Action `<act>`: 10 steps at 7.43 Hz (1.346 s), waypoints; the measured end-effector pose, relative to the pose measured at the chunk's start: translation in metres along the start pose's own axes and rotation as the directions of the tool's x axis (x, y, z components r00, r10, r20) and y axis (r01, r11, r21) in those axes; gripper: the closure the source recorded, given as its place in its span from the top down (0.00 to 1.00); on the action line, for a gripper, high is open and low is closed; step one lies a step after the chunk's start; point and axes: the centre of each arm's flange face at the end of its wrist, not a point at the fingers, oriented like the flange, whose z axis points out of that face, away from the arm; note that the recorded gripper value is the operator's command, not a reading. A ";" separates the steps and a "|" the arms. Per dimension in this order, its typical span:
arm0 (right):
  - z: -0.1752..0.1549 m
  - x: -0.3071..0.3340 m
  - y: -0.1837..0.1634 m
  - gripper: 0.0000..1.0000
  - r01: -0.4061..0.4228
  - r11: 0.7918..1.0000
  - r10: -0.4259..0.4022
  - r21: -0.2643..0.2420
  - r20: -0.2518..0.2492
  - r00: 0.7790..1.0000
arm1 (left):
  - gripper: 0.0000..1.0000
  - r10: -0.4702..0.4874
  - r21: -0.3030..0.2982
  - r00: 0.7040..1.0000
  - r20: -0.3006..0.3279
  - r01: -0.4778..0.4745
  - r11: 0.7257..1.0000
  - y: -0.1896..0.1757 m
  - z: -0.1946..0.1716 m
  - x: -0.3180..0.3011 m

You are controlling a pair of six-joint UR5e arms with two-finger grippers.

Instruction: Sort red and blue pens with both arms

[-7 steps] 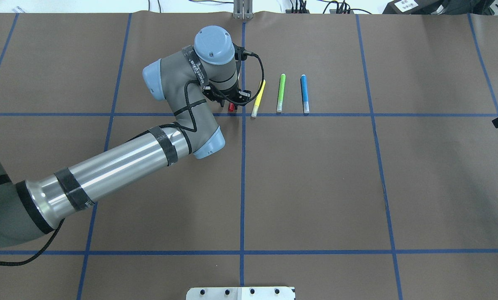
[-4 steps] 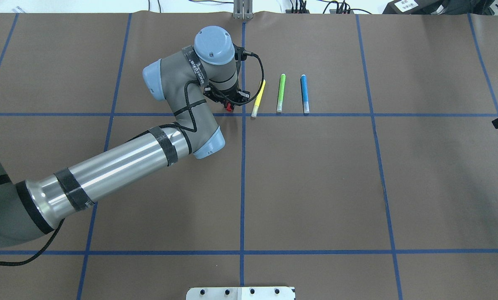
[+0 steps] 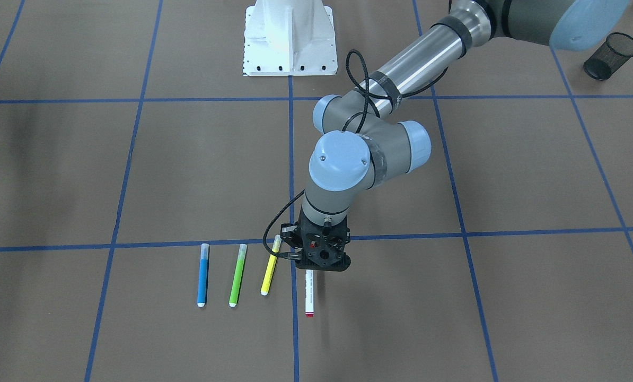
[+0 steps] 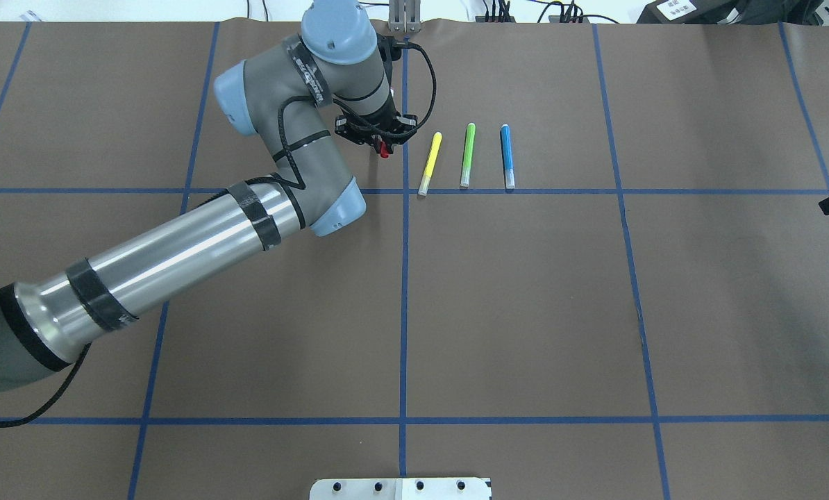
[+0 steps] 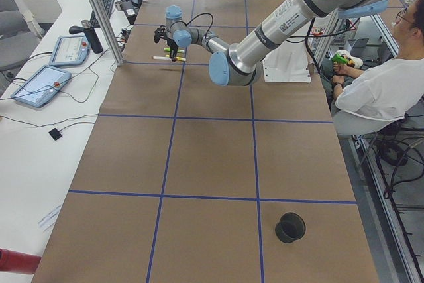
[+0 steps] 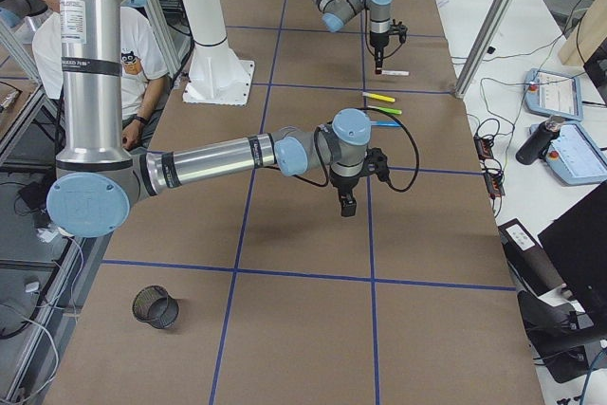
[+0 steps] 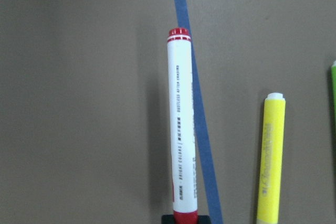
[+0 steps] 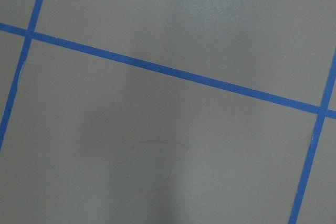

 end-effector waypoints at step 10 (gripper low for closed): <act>0.007 -0.006 -0.038 1.00 0.016 1.000 -0.016 0.005 -0.007 1.000 | 0.00 0.155 0.013 0.910 0.384 -0.173 0.985 -0.028 -0.137 -0.590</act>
